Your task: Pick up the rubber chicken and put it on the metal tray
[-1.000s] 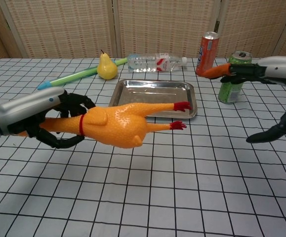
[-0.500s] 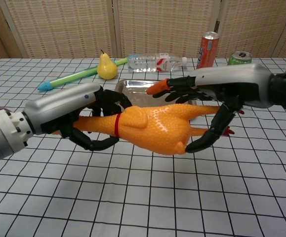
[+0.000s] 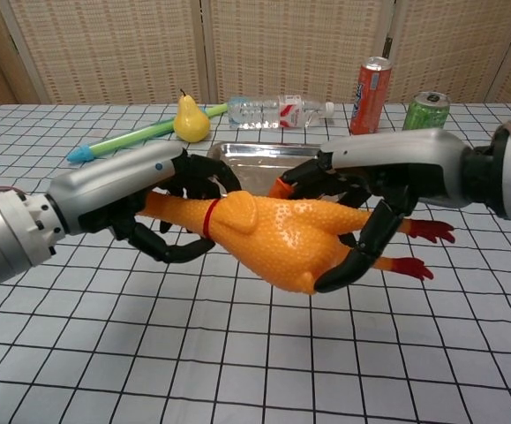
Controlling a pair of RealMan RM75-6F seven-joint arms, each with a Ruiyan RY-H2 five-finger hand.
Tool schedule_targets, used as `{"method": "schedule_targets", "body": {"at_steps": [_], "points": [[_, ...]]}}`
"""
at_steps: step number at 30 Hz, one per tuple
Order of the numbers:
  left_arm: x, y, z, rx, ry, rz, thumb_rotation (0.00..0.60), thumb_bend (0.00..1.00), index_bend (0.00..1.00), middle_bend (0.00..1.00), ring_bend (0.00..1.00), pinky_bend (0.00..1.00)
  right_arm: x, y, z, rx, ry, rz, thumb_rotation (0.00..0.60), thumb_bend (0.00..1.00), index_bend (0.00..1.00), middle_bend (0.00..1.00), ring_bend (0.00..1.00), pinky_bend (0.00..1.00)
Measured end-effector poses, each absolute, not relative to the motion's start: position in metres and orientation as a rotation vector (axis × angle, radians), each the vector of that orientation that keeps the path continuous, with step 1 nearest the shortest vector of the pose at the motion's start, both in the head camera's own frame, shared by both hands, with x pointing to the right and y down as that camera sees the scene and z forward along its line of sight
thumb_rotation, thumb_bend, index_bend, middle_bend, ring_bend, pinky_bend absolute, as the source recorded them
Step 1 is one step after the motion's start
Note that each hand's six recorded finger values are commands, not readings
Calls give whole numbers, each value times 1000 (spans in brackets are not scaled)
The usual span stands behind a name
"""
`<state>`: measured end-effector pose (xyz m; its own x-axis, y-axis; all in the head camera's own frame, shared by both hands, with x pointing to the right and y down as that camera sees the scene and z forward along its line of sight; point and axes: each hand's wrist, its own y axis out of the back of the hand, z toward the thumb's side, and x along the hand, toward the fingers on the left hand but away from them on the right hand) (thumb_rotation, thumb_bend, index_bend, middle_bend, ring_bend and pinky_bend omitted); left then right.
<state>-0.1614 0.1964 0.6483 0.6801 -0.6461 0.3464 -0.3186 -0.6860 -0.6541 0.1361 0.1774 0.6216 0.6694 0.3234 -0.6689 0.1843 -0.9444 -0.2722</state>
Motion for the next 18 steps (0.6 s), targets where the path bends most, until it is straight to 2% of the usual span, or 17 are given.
{"method": "schedule_targets", "body": {"at_steps": [2,4,7,12,16,17,18], "points": [[-162,196,648,-2333,742,-774,600,734,848,701,534,631,137,175,622,-2695,-427,1133,600,319,966,766,888,1000],[-162,195,648,-2333,744,-773,600,734,849,701,534,632,137,174,622,-2692,-443,1128,600,357,994,793,931,1000],[-162,194,647,-2329,746,-771,600,734,848,701,534,632,138,173,621,-2699,-454,1123,600,413,1000,803,968,1000],[-164,193,647,-2324,750,-773,600,733,849,701,534,632,139,171,620,-2701,-468,1109,600,451,1000,809,992,1000],[-166,192,647,-2324,755,-779,600,733,848,700,534,632,141,171,618,-2682,-461,1094,600,454,997,809,990,1000],[-166,192,647,-2324,756,-780,600,734,848,701,534,632,141,171,617,-2681,-463,1092,600,448,951,803,942,1000],[-167,191,647,-2325,758,-781,600,733,849,701,534,632,142,171,617,-2684,-472,1093,600,429,855,764,865,983]]}}
